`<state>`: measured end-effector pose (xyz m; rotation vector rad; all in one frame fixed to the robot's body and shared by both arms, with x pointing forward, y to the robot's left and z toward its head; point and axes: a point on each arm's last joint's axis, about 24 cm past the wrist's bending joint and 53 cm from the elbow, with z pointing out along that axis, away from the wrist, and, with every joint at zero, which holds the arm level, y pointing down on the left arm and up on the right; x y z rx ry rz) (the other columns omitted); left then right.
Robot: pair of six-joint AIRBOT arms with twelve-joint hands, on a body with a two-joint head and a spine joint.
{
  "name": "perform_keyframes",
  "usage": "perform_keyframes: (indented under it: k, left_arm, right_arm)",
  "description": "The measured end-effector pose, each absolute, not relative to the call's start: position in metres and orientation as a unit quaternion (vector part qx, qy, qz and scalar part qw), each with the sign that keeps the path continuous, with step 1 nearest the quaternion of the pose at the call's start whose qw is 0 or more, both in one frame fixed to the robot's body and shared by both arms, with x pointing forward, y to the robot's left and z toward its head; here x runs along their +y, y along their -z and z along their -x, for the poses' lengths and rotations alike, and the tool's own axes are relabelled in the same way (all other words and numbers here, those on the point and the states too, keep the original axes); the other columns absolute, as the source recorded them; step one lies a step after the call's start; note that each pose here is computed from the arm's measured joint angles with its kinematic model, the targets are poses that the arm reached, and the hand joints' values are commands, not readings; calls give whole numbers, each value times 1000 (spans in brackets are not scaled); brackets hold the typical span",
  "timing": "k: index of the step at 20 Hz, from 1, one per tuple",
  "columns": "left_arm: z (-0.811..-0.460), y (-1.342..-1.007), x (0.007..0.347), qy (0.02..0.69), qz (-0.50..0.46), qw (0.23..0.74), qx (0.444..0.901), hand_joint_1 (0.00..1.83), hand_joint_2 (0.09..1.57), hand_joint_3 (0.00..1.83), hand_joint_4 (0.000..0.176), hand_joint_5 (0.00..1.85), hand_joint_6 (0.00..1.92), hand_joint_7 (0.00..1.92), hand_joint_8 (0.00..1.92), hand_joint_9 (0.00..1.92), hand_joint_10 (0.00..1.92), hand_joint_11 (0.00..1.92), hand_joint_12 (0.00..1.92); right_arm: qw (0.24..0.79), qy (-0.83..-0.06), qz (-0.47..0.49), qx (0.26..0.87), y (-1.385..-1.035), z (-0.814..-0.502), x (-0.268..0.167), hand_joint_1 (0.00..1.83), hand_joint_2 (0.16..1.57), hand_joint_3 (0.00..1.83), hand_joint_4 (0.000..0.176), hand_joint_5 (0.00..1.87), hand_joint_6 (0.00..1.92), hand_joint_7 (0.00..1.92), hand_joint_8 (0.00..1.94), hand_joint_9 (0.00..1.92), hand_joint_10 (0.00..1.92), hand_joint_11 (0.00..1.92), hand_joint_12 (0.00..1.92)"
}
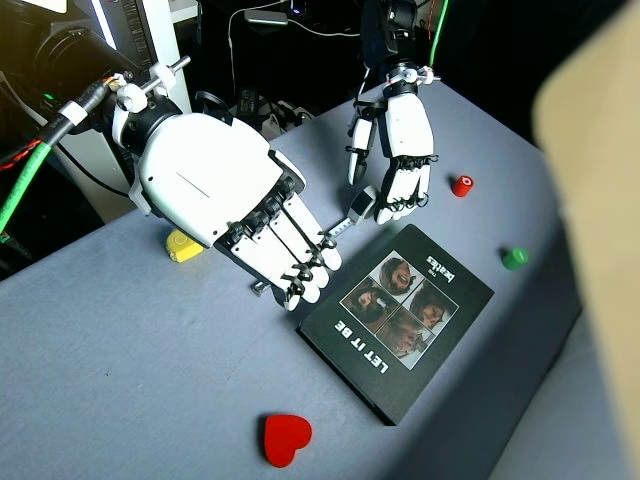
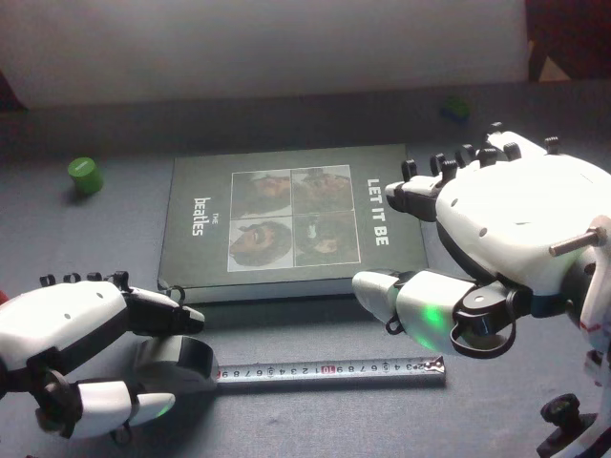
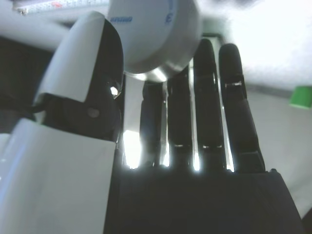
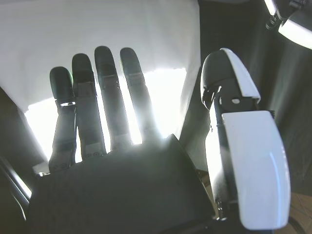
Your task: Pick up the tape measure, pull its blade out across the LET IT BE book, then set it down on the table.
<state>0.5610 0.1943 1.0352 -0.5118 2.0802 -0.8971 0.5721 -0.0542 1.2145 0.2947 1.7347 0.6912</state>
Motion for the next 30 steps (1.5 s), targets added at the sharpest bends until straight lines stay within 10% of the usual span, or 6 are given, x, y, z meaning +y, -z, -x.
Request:
perform_keyframes:
  k: [15,16,17,30]
  left_arm:
    - [-561,-1024,191,348,190,403,825,1080,1140,1,0,640,5,745,7,726,16,460,687]
    - [-562,-1024,191,349,191,404,824,1314,1123,6,0,812,821,883,823,945,889,783,751]
    - [-562,-1025,191,350,190,406,823,1364,1115,2,0,939,824,899,1023,967,1150,962,909]
    - [-572,-1050,175,381,206,410,803,1381,1097,0,0,992,827,951,954,1004,1169,1002,976]
  right_arm:
    - [583,-299,-126,745,-1214,-572,-53,201,1172,0,6,381,5,447,0,411,7,32,1185]
    - [583,-299,-126,745,-1214,-571,-53,205,1172,0,6,382,5,451,2,414,7,42,1189]
    - [582,-301,-124,745,-1214,-570,-51,223,1166,0,5,394,9,456,3,425,11,53,1190]
    - [590,-311,-120,735,-1220,-569,-49,229,1159,0,3,378,0,471,5,435,7,50,1168]
